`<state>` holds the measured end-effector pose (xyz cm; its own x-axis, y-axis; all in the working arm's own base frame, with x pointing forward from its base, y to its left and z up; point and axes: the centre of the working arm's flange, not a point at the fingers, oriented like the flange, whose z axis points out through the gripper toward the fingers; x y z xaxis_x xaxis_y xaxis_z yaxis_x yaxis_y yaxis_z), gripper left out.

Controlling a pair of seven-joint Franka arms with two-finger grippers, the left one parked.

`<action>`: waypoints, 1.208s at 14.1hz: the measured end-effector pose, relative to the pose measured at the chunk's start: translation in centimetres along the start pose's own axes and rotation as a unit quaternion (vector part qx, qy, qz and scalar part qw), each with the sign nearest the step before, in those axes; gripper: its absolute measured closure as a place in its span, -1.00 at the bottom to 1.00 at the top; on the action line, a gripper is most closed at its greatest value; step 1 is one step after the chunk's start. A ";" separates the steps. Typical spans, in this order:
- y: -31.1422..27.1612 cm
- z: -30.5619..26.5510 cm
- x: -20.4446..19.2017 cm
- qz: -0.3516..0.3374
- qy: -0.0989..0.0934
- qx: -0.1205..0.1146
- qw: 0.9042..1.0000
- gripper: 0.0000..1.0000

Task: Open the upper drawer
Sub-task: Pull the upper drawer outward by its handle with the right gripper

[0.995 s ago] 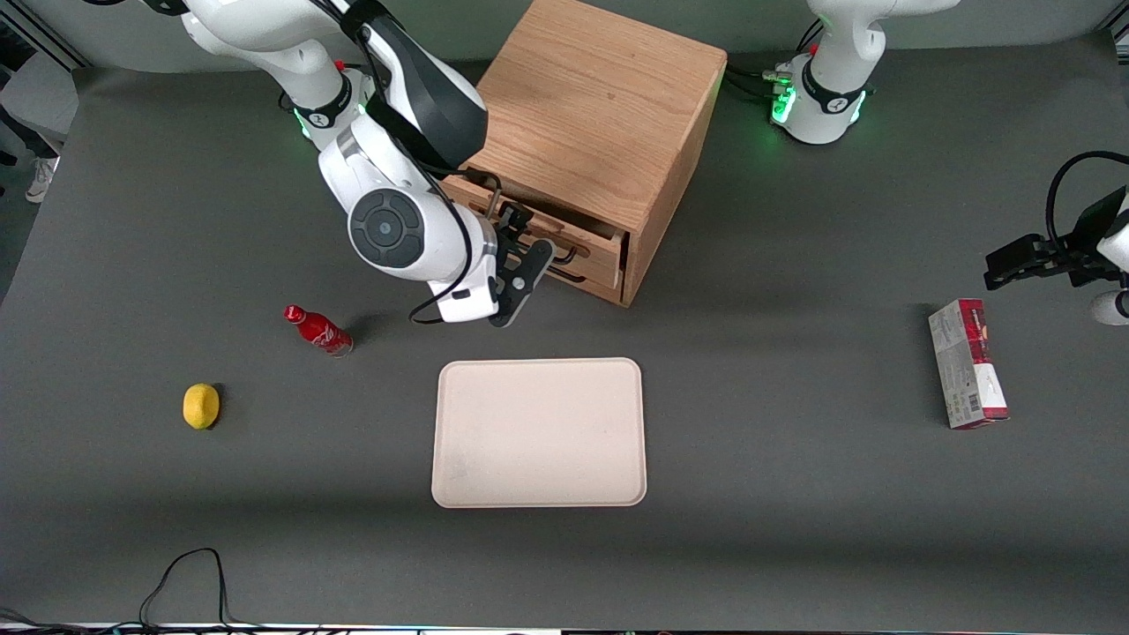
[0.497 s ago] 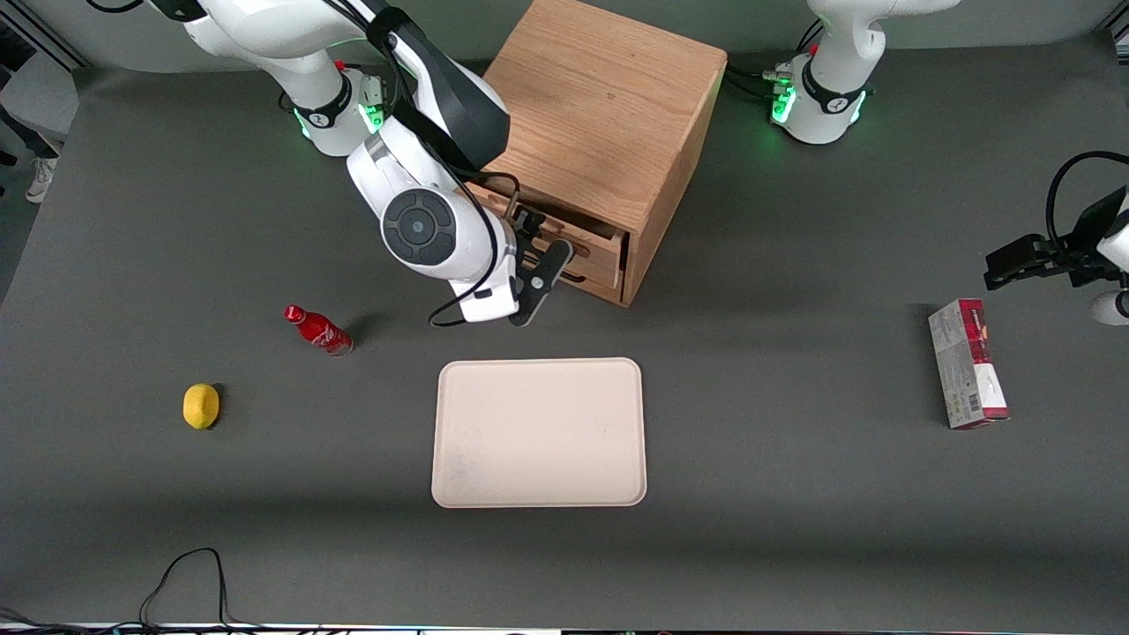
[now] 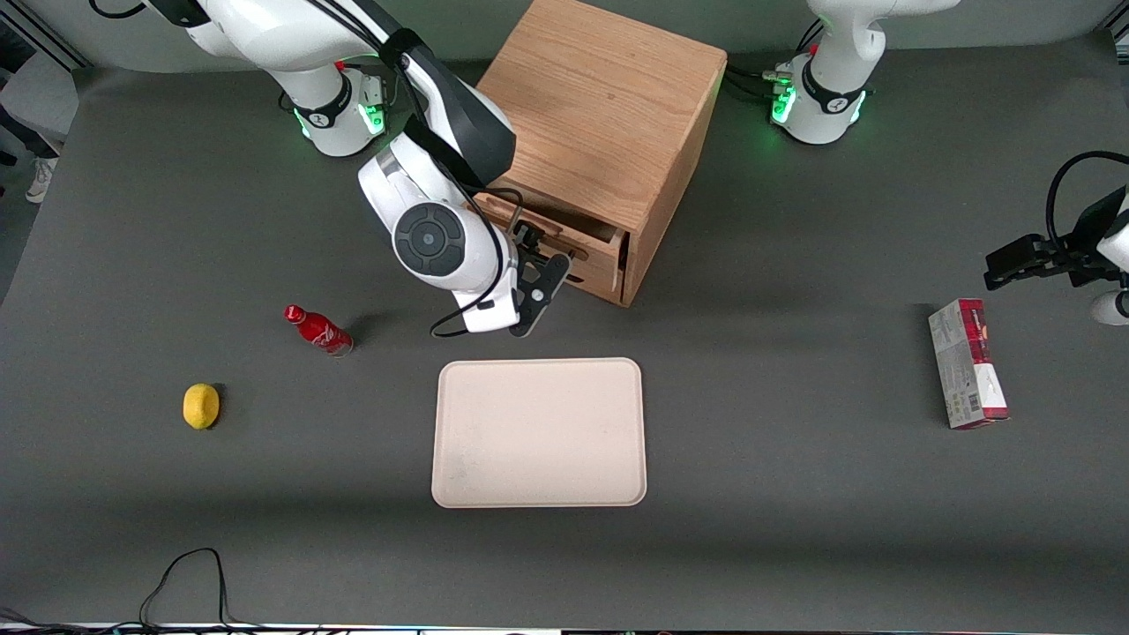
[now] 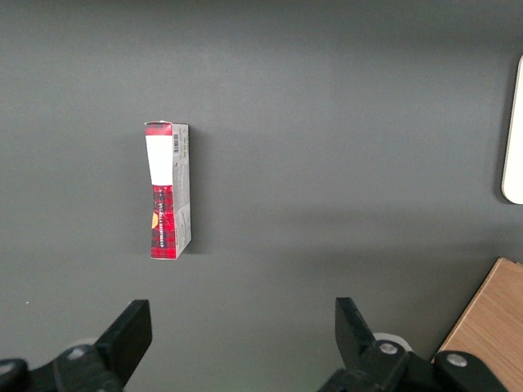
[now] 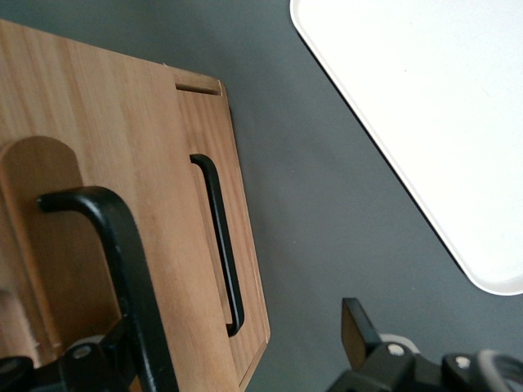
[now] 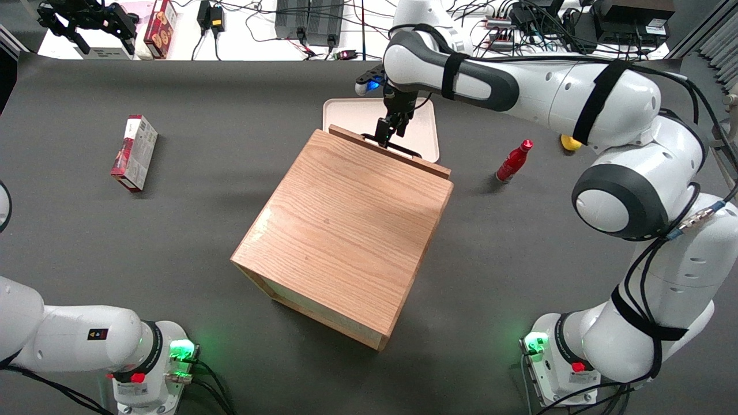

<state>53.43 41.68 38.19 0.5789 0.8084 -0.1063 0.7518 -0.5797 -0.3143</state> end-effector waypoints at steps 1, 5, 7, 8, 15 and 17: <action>0.1 0.0 0.0 -0.001 0.001 -0.005 1.000 -1.00; 0.7 -0.3 0.0 -0.007 0.004 -0.017 1.000 -1.00; 1.3 -0.5 -0.1 -0.006 0.009 -0.019 1.000 -1.00; 1.7 -0.6 -0.2 -0.004 0.011 -0.020 1.000 -1.00; 3.3 -1.4 -0.5 0.007 0.024 -0.028 0.999 -1.00; 4.0 -1.8 -0.7 0.011 0.027 -0.030 0.999 -1.00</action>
<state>56.58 38.65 38.67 0.6111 0.7893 -0.0603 0.7551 -0.6040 -0.2550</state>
